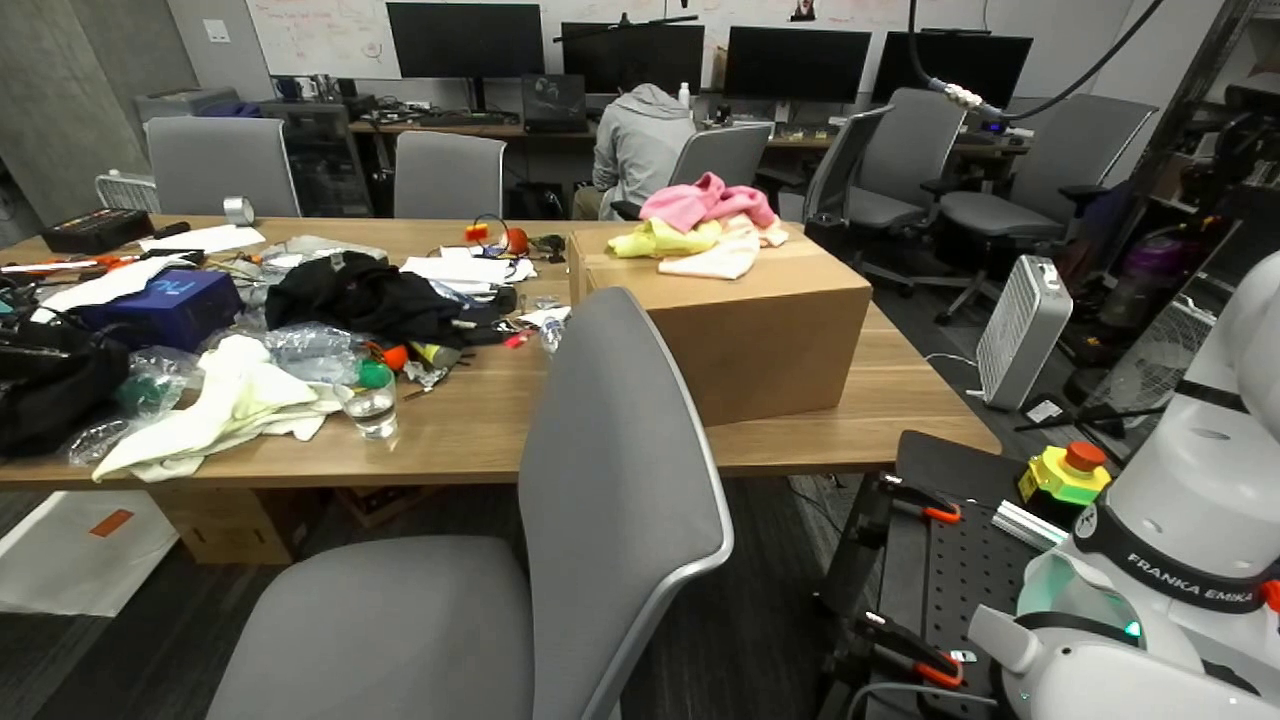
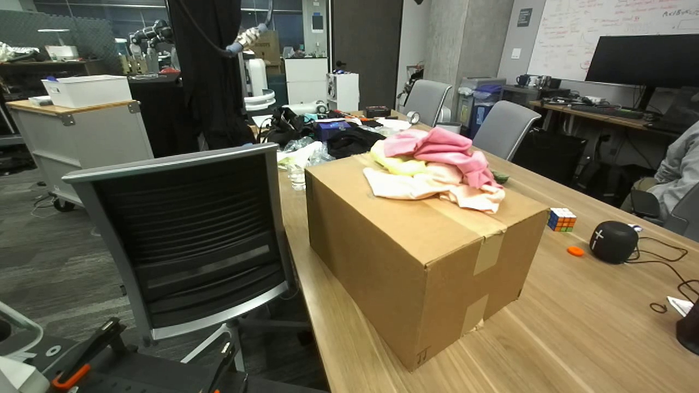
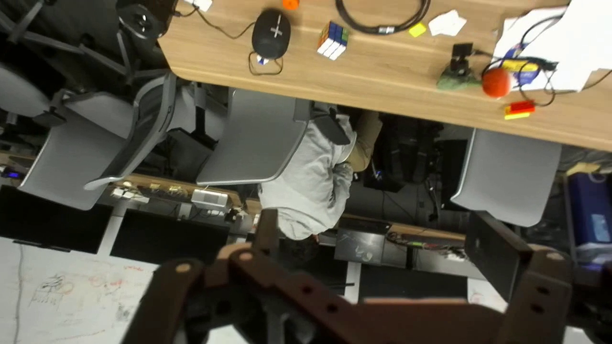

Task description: Move the clothes from the head rest to the box

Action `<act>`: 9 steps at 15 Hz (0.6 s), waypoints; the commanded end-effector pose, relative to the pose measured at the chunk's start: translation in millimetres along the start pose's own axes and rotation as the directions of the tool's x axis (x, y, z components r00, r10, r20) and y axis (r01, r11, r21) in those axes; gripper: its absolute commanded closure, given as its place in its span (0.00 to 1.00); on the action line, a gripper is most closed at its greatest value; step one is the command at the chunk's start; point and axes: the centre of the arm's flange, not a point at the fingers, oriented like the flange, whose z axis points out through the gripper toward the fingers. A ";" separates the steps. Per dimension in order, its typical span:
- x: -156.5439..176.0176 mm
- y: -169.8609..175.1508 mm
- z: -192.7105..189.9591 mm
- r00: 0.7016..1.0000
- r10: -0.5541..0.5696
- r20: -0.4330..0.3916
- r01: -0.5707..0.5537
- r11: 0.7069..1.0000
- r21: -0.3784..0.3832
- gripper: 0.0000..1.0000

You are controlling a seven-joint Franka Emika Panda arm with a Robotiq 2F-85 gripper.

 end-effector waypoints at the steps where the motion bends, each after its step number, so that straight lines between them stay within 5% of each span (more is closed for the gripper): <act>1: -18.0 2.6 -26.0 0.983 -0.139 0.123 0.129 0.988 0.084 0.00; 5: -44.5 10.7 -54.4 0.925 -0.299 0.235 0.246 0.942 0.228 0.00; 9: -58.1 40.4 -77.7 0.836 -0.459 0.302 0.335 0.861 0.382 0.00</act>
